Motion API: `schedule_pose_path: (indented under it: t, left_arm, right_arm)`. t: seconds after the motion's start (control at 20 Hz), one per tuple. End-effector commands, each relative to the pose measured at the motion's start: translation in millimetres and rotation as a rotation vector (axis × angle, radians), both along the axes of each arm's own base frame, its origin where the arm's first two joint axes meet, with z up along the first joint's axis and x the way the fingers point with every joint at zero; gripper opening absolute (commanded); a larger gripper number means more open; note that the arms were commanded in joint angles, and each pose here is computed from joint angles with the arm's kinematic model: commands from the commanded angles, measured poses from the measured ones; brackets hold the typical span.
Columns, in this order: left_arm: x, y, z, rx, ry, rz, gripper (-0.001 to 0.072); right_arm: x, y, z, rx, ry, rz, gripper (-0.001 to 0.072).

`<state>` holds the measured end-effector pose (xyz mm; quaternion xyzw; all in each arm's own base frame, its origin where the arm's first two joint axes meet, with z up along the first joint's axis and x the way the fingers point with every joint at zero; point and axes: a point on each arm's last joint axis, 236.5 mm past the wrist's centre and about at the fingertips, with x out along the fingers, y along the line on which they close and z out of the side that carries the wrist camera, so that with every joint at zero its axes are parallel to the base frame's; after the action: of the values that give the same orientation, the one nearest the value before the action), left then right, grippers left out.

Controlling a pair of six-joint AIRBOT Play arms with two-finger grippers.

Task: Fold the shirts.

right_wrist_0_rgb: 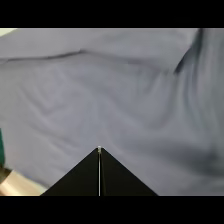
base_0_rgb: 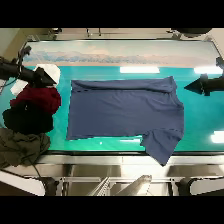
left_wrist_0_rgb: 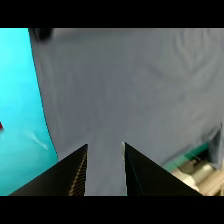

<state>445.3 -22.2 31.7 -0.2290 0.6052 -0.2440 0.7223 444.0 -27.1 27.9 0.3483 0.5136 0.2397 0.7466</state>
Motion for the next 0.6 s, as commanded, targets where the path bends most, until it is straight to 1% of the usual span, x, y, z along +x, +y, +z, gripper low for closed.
schedule_pose_path:
  t: [0.0,0.1,0.15,0.25,0.3,0.45,0.55]
  left_arm:
    - [-80,-8,-41,0.04,0.168,0.057,0.0244]
    - [-124,-15,-75,0.055,0.257,0.083,0.0248]
    - [-141,-20,-89,0.051,0.289,0.098,0.0273]
    - [-164,-25,-112,0.052,0.329,0.106,0.0274]
    - [-169,-26,-119,0.054,0.337,0.111,0.0287]
    - [-176,-27,-136,0.072,0.331,0.121,0.0288]
    - [-176,-24,-143,0.089,0.316,0.13,0.0287]
  right_arm:
    - [-55,31,12,0.041,0.035,0.036,0.0017]
    - [-85,51,12,0.061,0.03,0.042,0.0017]
    - [-96,58,13,0.067,0.02,0.041,0.0017]
    - [-110,67,16,0.068,-0.001,0.045,0.0017]
    - [-114,70,19,0.064,-0.009,0.046,0.0017]
    - [-116,73,33,0.056,-0.05,0.045,0.0017]
    - [-117,79,45,0.084,-0.074,0.05,0.0017]
